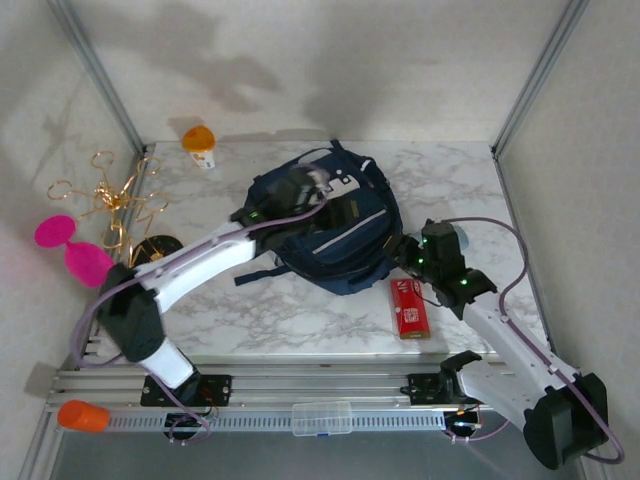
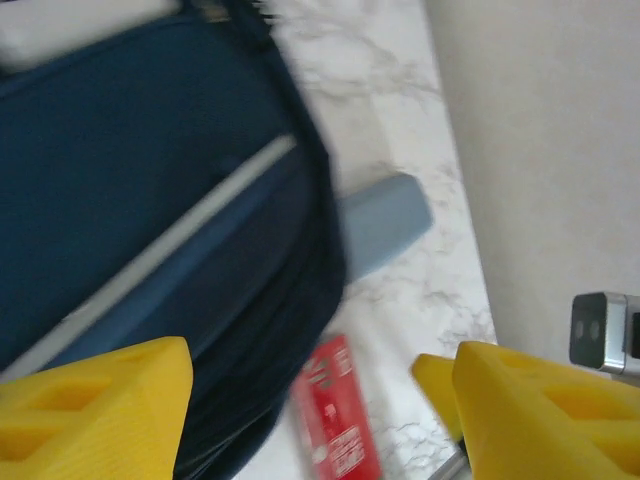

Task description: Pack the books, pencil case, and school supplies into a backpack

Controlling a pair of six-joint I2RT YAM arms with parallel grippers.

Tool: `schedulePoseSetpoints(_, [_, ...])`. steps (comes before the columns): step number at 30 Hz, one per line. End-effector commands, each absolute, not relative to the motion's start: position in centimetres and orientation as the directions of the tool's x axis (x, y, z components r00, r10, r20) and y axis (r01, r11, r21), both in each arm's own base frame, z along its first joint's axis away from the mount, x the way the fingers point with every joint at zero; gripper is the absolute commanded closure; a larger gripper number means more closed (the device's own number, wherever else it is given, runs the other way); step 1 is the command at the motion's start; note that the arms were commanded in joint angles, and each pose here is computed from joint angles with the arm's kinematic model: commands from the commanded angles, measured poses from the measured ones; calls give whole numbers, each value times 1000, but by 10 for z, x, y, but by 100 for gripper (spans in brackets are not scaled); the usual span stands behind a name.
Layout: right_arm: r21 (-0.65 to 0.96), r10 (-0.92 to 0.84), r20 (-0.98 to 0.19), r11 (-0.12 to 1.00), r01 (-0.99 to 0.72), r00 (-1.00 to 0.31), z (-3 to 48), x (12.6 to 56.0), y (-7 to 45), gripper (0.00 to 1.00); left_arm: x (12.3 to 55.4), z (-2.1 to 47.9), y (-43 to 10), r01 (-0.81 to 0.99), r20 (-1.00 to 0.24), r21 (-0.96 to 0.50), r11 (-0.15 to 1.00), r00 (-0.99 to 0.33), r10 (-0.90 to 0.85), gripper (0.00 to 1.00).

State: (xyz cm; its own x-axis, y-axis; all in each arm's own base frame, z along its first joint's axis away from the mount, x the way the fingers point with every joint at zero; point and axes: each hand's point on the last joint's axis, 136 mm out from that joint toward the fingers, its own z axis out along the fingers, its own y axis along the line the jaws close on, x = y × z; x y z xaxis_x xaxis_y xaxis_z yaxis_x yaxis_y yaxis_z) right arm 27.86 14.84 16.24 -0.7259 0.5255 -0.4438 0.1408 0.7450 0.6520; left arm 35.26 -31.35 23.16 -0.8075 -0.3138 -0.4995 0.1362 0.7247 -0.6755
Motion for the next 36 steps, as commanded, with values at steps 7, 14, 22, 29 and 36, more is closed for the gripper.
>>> schedulePoseSetpoints(7, [625,426,-286,762,170,-858,110,244,196,48,365,118,-182,-315,-297,-725,612,-659,-691,36])
schedulePoseSetpoints(14, [599,417,-291,782,176,-861,95,247,195,45,382,71,-157,-429,-268,-686,588,-603,-751,45])
schedulePoseSetpoints(22, [587,424,-280,785,195,-861,82,247,192,44,401,42,-149,-463,-261,-659,592,-598,-758,48])
schedulePoseSetpoints(29, [601,439,-282,774,199,-853,76,258,191,43,418,29,-154,-479,-235,-684,550,-569,-788,60])
schedulePoseSetpoints(36, [629,441,-326,762,156,-836,74,282,185,44,427,36,-176,-429,-206,-741,517,-588,-783,96])
